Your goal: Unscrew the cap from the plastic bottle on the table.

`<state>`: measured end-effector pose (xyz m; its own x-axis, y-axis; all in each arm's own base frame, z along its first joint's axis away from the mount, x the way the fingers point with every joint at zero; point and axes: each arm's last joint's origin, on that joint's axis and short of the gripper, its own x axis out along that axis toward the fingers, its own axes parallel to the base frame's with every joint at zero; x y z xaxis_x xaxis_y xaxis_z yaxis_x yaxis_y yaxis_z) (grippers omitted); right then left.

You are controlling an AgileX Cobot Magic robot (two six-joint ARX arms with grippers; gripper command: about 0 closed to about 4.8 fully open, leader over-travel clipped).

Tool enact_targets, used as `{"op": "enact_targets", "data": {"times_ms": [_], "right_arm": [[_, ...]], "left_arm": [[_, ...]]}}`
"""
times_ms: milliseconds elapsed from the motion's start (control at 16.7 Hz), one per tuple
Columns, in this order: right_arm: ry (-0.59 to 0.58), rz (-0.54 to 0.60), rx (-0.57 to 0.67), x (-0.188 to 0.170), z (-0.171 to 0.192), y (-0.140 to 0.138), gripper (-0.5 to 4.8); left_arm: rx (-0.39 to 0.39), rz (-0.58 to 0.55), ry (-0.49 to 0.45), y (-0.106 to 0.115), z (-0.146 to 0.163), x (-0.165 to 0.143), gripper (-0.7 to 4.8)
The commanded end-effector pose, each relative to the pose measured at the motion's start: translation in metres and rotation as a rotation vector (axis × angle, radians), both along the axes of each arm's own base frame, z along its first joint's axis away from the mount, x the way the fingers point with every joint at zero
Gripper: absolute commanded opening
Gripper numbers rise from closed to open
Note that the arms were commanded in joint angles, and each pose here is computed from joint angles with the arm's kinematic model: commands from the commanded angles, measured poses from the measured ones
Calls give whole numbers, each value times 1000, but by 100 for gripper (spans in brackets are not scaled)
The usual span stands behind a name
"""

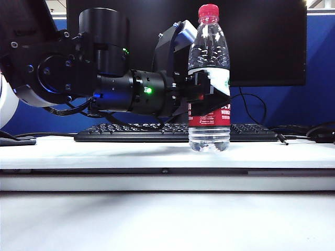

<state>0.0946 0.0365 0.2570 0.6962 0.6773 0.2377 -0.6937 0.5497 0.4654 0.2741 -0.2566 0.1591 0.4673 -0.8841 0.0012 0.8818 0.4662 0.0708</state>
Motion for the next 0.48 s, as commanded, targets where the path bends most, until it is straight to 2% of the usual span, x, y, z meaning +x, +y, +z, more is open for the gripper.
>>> {"op": "enact_targets", "data": {"times_ms": [60, 120, 180, 240, 360, 480], "right_arm": [[-75, -27, -276, 21, 29, 35, 339], [-67, -125, -371, 28, 36, 48, 369], [-71, -262, -411, 30, 46, 65, 370], [-99, -347, -422, 32, 51, 74, 369], [-169, -389, -436, 43, 50, 99, 369], [-137, -410, -447, 59, 47, 116, 369]], "left_arm": [[-4, -2, -6, -1, 1, 0, 273], [-3, -2, -5, -1, 1, 0, 273], [-4, -3, -4, -1, 1, 0, 273], [-5, -4, -2, -1, 1, 0, 273], [-6, -5, -1, -1, 1, 0, 273], [-5, -6, -1, -1, 1, 0, 273]]}}
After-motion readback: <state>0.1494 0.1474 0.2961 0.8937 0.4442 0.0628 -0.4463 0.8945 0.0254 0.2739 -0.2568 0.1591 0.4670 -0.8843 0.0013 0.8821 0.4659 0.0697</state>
